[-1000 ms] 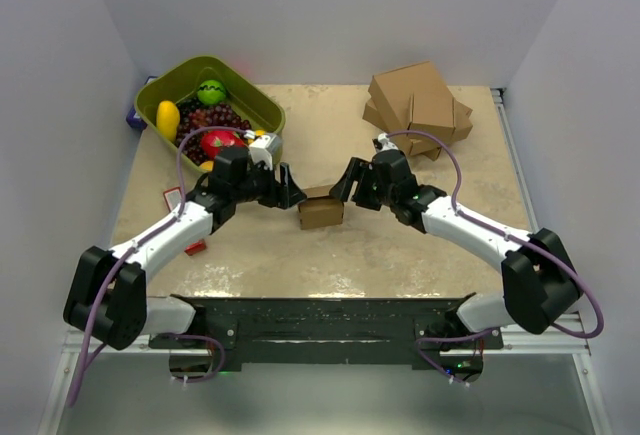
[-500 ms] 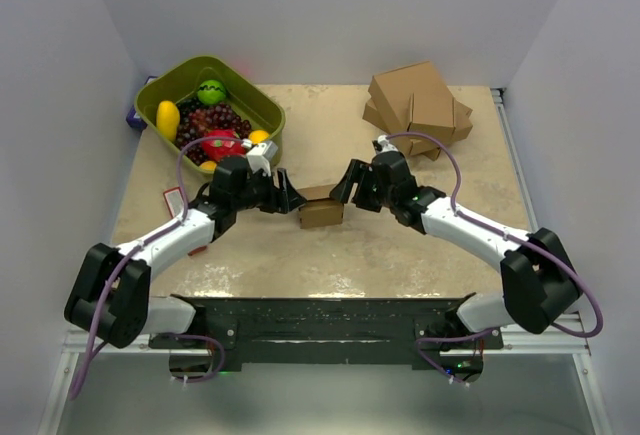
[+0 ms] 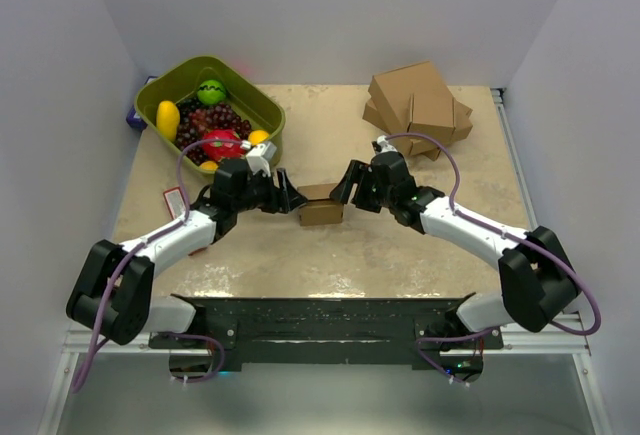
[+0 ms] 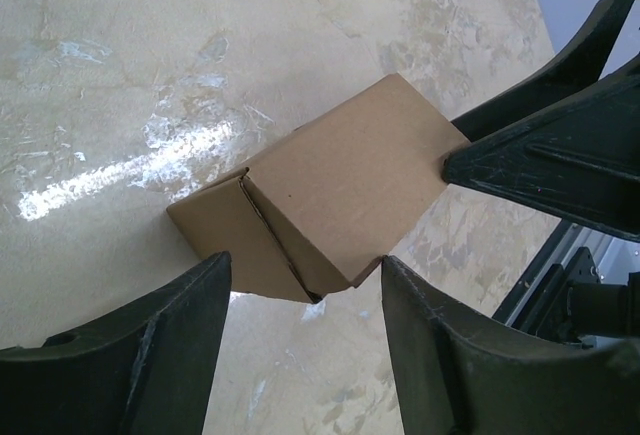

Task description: Fold the paper box

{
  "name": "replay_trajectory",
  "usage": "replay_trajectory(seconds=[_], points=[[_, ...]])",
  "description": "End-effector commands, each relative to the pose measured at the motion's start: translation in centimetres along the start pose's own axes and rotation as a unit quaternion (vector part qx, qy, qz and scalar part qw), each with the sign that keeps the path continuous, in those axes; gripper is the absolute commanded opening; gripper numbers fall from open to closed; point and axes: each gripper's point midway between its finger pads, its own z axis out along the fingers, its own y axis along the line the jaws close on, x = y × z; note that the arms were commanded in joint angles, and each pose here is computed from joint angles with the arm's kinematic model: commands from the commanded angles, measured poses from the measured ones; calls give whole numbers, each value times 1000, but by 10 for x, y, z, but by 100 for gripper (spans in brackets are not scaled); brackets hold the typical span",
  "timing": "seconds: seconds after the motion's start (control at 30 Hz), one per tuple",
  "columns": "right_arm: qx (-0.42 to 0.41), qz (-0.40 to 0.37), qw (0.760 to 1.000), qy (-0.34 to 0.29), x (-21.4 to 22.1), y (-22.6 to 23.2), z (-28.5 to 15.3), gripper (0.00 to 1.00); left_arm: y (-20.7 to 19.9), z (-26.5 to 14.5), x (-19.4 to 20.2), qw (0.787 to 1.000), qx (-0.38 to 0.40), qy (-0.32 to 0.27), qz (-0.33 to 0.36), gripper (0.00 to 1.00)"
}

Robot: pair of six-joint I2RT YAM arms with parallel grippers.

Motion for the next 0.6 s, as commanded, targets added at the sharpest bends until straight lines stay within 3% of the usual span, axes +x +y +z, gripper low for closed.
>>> replay_trajectory(seconds=[0.0,0.2,0.57], points=[[24,-2,1000,2,6,-13,5,68,-12,-2,-18,999,27,-34,-4,68],[24,-2,1000,3,6,-13,5,68,-7,3,-25,999,28,-44,-16,68],[27,-2,1000,4,7,-15,6,68,17,17,-2,999,6,-19,-34,61]])
